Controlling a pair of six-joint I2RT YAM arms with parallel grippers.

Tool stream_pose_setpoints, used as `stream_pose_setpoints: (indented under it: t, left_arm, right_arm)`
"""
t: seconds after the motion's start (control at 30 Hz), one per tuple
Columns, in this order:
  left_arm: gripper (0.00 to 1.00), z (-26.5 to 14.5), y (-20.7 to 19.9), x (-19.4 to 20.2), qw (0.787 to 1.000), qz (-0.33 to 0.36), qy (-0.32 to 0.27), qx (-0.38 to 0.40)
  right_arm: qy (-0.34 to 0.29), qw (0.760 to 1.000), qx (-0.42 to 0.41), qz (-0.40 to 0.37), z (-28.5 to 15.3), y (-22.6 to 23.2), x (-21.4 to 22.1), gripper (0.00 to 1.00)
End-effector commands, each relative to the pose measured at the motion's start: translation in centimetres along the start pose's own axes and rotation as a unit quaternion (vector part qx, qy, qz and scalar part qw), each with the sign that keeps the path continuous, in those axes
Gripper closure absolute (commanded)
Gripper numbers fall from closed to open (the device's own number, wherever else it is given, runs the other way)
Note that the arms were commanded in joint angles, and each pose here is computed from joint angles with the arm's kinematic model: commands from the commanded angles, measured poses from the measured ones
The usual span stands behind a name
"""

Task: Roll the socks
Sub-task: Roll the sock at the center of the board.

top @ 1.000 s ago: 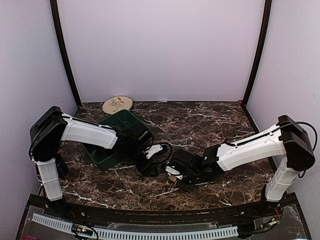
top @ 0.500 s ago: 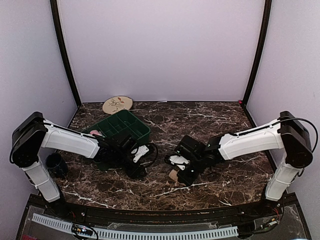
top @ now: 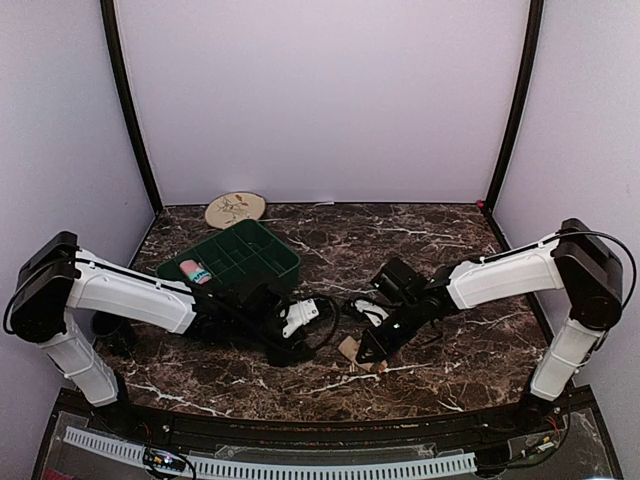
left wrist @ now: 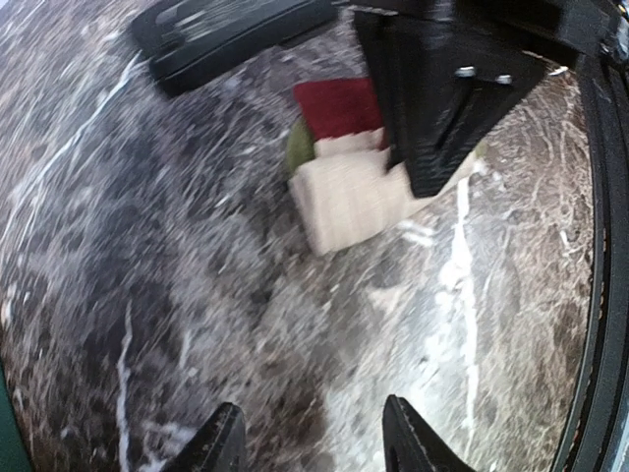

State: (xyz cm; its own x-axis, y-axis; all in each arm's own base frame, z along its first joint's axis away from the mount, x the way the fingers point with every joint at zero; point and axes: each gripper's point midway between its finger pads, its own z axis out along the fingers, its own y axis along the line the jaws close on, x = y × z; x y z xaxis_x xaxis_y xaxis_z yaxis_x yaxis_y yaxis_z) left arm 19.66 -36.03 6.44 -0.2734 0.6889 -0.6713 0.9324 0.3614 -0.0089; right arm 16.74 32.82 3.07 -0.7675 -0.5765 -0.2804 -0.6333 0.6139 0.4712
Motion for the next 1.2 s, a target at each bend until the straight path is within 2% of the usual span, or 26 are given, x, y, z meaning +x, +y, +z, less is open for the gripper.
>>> stream_pose_setpoints:
  t: [0.0, 0.43, 0.77, 0.9, 1.07, 1.17]
  left_arm:
    - [0.49, 1.0, -0.5, -1.9, 0.998, 0.053, -0.016, -0.009]
    - [0.47, 3.6, -2.0, -5.0, 0.992, 0.121, -0.033, -0.006]
    - [0.38, 5.3, -2.7, -5.4, 0.983, 0.179, -0.035, -0.023]
    - [0.33, 5.8, -3.3, -5.4, 0.969, 0.239, -0.043, -0.052]
    - [0.33, 6.2, -3.6, -5.9, 0.93, 0.337, -0.064, -0.129]
    - [0.34, 6.4, -3.7, -5.7, 0.919, 0.361, -0.066, -0.14]
  right_arm:
    - [0.038, 0.997, -0.025, 0.067, 0.2, -0.6, 2.8, 0.97]
    - [0.038, 0.987, -0.072, 0.14, -0.7, -2.0, 3.6, 0.98]
    - [0.059, 0.982, -0.093, 0.155, -0.4, -2.9, 3.9, 0.98]
    - [0.074, 0.98, -0.1, 0.154, -0.3, -3.0, 4.1, 0.98]
    - [0.091, 0.978, -0.106, 0.154, -0.2, -3.2, 4.2, 0.99]
    - [0.092, 0.978, -0.109, 0.154, -0.4, -3.3, 4.0, 0.99]
